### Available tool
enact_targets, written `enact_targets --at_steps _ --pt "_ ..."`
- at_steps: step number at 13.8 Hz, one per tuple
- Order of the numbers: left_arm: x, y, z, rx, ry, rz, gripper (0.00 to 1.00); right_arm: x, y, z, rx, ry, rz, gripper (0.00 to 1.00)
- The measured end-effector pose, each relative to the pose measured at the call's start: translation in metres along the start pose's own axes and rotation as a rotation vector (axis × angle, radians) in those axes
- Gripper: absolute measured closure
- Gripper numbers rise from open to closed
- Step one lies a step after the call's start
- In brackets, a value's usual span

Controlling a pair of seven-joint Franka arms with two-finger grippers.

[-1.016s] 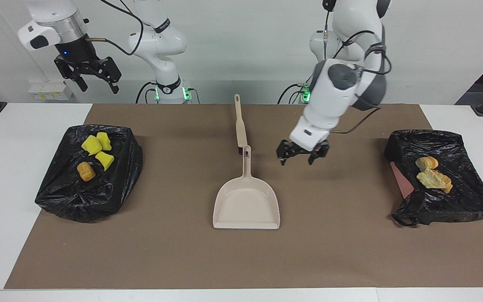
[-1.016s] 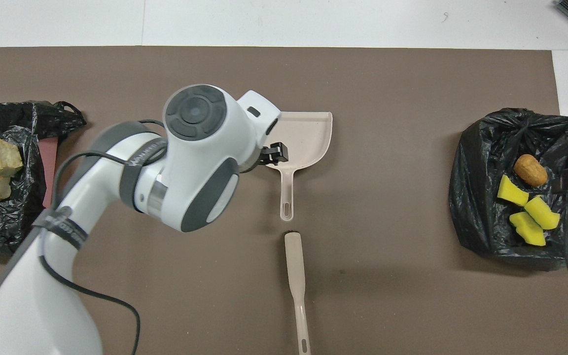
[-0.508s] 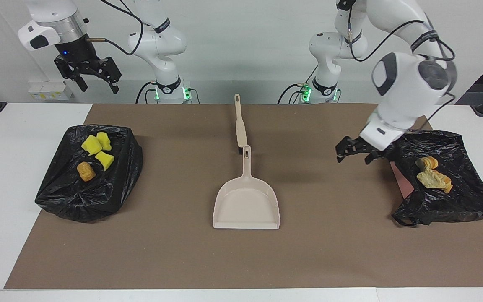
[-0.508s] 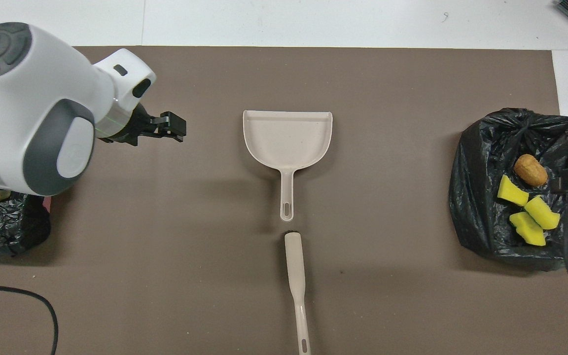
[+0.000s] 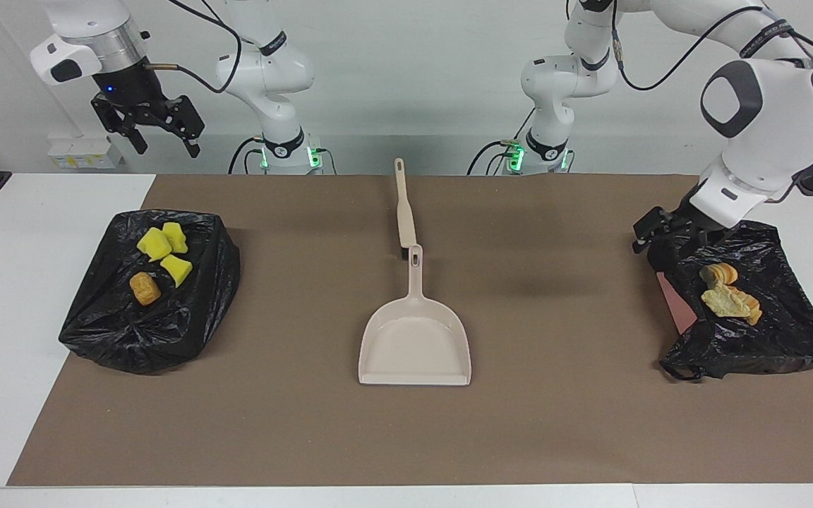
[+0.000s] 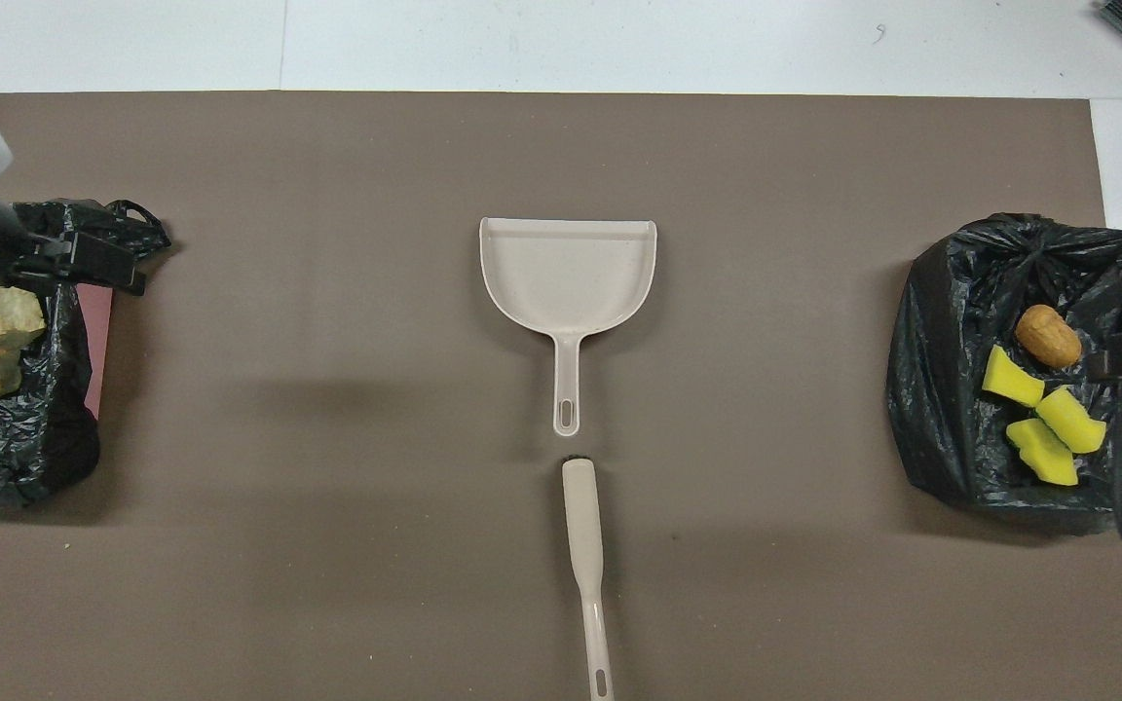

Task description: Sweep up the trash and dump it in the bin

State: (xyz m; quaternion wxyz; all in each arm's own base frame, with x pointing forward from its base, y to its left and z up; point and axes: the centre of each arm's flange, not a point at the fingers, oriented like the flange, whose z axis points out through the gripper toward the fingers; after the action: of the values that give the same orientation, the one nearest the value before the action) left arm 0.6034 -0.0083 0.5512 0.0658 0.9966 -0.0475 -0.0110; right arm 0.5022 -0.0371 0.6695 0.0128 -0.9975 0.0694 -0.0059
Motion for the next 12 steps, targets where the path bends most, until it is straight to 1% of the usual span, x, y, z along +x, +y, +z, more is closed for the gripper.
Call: enact_targets --at_steps 1,4,5,7,9,12 --pt "-0.006 0.001 -0.01 0.009 0.006 0.002 0.0 0.0 0.0 0.0 0.0 0.0 0.0 0.0" --pt "-0.028 0.007 -0.043 0.074 0.013 0.021 0.0 0.0 0.0 0.0 0.0 0.0 0.0 0.0" --pt "-0.035 0.009 -0.051 0.081 0.013 0.023 0.0 0.0 0.0 0.0 0.0 0.0 0.0 0.0" --pt "-0.045 0.01 -0.062 0.099 0.003 0.024 0.0 0.0 0.0 0.0 0.0 0.0 0.0 0.0" --pt "-0.052 0.008 -0.067 0.131 -0.024 0.025 0.0 0.0 0.0 0.0 0.0 0.0 0.0 0.0" --pt "-0.055 0.01 -0.075 0.139 -0.036 0.026 0.0 0.0 0.0 0.0 0.0 0.0 0.0 0.0"
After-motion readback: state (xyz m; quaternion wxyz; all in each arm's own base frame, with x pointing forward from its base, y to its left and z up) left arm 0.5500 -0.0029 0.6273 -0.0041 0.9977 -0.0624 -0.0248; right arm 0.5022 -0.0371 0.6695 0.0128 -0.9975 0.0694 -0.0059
